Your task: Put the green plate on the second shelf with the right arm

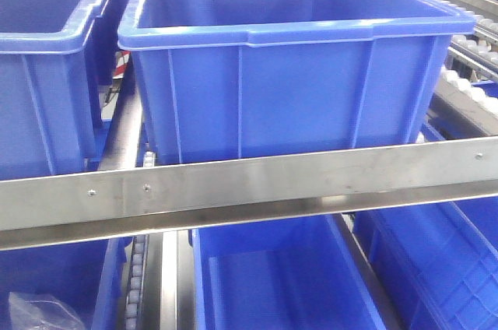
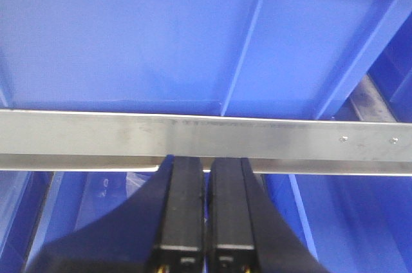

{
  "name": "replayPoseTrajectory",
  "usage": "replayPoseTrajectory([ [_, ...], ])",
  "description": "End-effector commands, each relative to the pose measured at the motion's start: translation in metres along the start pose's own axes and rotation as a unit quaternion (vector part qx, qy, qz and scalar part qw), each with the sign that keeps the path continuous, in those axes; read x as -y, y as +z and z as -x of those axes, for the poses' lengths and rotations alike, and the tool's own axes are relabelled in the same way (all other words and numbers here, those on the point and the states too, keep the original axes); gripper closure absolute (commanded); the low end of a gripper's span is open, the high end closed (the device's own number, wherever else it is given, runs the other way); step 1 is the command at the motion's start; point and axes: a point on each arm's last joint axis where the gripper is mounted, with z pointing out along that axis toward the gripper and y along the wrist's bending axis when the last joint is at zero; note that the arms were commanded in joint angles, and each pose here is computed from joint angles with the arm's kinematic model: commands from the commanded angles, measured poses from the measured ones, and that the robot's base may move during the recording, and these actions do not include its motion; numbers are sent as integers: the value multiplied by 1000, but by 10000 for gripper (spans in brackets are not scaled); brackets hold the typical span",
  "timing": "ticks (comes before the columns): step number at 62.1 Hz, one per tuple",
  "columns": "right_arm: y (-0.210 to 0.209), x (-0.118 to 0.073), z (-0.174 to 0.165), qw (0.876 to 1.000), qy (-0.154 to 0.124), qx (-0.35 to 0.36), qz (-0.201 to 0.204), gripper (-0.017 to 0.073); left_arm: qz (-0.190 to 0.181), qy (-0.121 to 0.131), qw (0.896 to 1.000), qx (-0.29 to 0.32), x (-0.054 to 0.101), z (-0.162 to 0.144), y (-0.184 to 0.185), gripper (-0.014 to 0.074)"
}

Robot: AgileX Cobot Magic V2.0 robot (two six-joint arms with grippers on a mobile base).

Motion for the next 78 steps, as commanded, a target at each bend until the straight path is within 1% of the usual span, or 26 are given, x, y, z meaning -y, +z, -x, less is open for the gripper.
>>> replayPoseTrajectory([
  [1, -12, 1, -1, 998, -7, 60, 1, 503, -9, 0, 1000, 21, 0, -5, 2, 470],
  [9, -34, 4, -42, 997, -7, 77, 1, 503, -9, 0, 1000, 21, 0, -5, 2, 470],
  [15, -44, 7, -60, 995, -7, 98, -6, 503, -9, 0, 1000, 21, 0, -5, 2, 470],
  [17, -47, 7, -63, 997, -7, 82, -10, 503, -9, 0, 1000, 21, 0, -5, 2, 470],
  [28, -54, 8, -70, 997, -6, 69, -20, 503, -9, 0, 1000, 21, 0, -5, 2, 470],
  [78, -54, 8, -70, 998, -6, 67, -20, 503, -9, 0, 1000, 21, 0, -5, 2, 470],
])
